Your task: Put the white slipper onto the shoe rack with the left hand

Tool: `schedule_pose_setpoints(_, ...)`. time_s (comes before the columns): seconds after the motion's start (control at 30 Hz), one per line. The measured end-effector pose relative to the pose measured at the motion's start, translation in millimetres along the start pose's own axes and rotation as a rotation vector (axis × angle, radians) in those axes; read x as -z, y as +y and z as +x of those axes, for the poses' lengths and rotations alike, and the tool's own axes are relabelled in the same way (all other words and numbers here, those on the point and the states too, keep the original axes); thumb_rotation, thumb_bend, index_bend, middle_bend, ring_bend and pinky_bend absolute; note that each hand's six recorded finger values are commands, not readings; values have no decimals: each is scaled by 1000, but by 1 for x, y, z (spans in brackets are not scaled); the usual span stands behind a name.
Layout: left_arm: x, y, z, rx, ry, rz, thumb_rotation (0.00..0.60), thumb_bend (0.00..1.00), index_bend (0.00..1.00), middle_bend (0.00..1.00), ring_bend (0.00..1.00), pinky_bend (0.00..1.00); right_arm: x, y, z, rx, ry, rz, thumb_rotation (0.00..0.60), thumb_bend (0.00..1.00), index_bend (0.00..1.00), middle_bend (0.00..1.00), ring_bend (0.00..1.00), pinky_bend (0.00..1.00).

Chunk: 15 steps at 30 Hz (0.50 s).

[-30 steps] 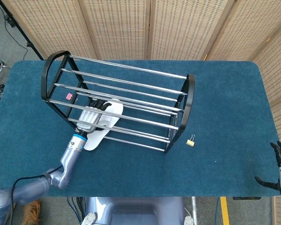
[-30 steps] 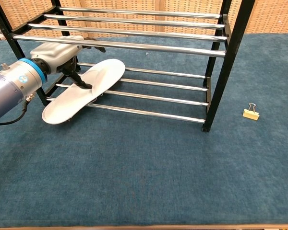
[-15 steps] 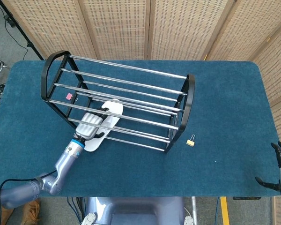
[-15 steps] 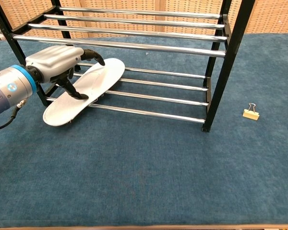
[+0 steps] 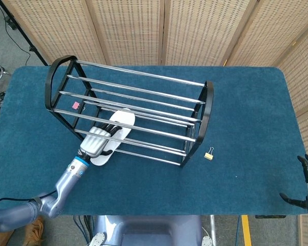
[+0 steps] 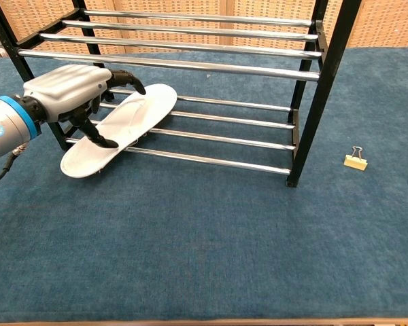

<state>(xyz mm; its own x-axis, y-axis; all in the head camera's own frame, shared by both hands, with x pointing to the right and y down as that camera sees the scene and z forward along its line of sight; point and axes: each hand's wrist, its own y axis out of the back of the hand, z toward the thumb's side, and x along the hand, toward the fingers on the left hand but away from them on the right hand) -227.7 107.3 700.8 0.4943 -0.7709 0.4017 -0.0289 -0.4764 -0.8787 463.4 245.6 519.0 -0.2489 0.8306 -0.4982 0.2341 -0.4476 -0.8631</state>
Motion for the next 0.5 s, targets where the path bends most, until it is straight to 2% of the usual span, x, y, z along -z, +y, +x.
schedule_pose_setpoints(0.37,-11,4,-18,47,-67,-30,600,29,234,190,179,504,0,0,1,2,-2,3,600,0,0,0,0,0)
schedule_pose_setpoints(0.5,-16,5,-29,76,-109,-31,600,13,222,190,150,465,-2,-1,2,0,6,8,600,0,0,0,0,0)
